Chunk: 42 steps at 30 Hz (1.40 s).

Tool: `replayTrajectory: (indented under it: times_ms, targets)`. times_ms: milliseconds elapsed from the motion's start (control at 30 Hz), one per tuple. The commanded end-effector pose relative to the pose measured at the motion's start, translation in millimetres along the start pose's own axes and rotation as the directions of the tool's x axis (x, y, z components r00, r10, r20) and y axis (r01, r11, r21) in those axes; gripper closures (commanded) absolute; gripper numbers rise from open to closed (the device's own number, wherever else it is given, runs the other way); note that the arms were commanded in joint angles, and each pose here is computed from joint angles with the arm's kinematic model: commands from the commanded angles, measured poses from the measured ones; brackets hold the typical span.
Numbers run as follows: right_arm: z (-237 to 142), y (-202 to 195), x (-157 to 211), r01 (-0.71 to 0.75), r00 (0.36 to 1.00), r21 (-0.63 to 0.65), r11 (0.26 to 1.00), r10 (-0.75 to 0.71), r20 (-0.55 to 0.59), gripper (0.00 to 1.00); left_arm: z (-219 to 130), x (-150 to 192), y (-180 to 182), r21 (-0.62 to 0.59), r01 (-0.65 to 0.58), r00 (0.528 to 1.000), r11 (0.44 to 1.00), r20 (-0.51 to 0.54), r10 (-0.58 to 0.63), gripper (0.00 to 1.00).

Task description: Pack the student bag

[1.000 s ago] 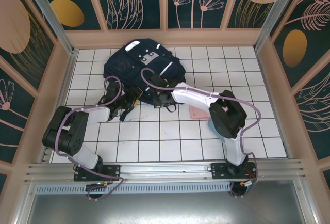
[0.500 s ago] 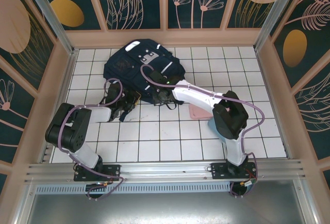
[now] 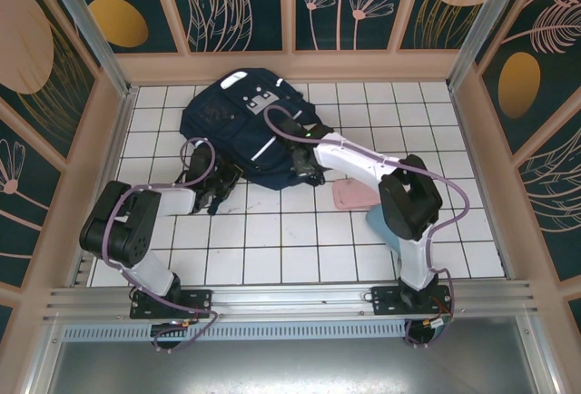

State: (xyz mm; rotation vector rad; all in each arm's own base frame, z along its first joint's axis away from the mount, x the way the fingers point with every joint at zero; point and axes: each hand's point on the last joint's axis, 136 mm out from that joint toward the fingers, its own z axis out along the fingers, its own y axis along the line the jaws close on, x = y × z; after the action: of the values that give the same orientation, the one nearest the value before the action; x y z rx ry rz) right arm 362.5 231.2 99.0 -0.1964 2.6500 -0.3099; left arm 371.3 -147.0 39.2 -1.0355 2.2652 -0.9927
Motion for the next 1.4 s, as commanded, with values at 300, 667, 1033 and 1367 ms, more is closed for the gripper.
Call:
replayTrajectory:
  times_ms: [300, 667, 1033, 1367]
  targets:
    - [-14, 52, -29, 0.094, 0.995, -0.347, 0.933, -0.082, 0.050, 1.00, -23, -54, -1, -0.052, -0.130, 0.988, 0.990, 0.078, 0.134, 1.00]
    - [-45, 129, 29, 0.083, 0.987, -0.587, 0.805, -0.149, -0.065, 0.59, -19, -50, 2, -0.050, -0.127, 0.990, 0.991, 0.055, 0.130, 1.00]
    - [-24, 140, 36, 0.092, 0.980, -0.521, 0.849, -0.169, -0.103, 0.60, -22, -49, 3, -0.054, -0.126, 0.990, 0.991, 0.057, 0.129, 1.00]
    - [-5, 134, 25, 0.064, 0.989, -0.426, 0.902, -0.116, -0.096, 0.87, -22, -50, 5, -0.061, -0.122, 0.990, 0.991, 0.063, 0.126, 1.00]
